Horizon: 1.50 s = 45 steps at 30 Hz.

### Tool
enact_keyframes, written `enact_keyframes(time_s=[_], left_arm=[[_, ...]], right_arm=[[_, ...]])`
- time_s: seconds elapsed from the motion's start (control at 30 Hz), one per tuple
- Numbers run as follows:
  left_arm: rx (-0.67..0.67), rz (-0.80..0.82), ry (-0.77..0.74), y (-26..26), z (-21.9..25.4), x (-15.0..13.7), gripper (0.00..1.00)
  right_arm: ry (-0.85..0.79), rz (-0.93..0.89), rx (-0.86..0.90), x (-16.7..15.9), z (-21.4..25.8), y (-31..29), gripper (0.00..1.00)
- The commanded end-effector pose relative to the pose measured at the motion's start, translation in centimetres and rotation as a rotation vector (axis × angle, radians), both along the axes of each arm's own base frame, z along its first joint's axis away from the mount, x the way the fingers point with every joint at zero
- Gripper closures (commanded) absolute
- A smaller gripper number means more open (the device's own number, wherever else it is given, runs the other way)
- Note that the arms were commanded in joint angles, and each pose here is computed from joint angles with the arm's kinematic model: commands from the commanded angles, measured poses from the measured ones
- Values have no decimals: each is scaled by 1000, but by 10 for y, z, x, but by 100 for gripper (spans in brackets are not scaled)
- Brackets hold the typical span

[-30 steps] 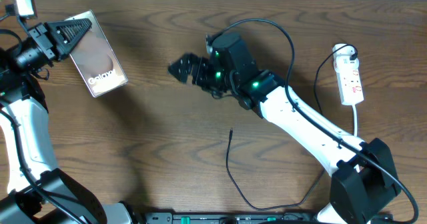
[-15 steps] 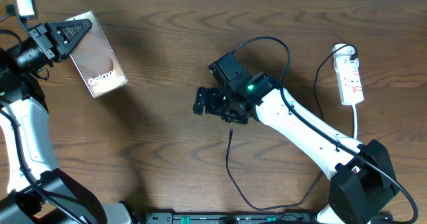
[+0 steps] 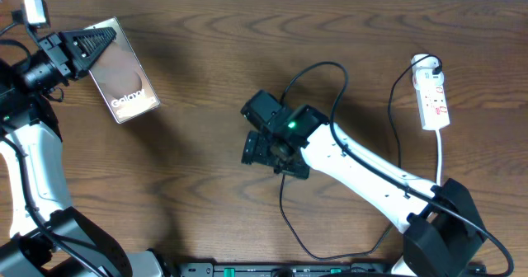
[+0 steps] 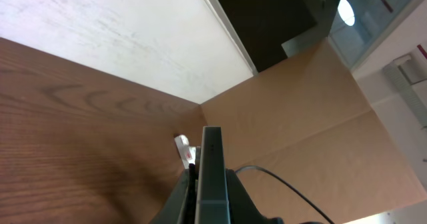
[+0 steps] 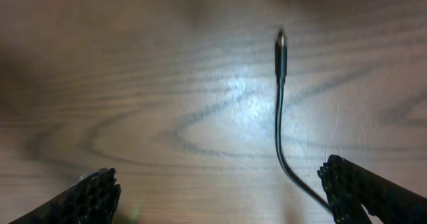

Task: Plug charger to phone and switch on socket
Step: 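Move the right gripper over the black cable's USB-C plug, then lower the right gripper and grasp the cable plug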

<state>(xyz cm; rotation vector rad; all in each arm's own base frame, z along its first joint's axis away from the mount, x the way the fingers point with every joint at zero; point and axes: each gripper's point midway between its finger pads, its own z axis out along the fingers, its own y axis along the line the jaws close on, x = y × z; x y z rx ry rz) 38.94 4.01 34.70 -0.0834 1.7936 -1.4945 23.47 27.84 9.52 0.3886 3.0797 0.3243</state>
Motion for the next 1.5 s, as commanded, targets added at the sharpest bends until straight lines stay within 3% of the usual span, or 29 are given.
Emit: enact_keyframes(time_s=[0.0, 0.33, 1.47], left_arm=[[21, -21, -31, -3, 6, -6, 93], [21, -21, -31, -3, 6, -6, 93], [30, -21, -43, -2, 6, -6, 93]], right_arm=[[99, -29, -5, -15, -14, 0, 5], [267, -42, -48, -22, -51, -10, 10], [333, -79, -124, -3, -99, -36, 24]])
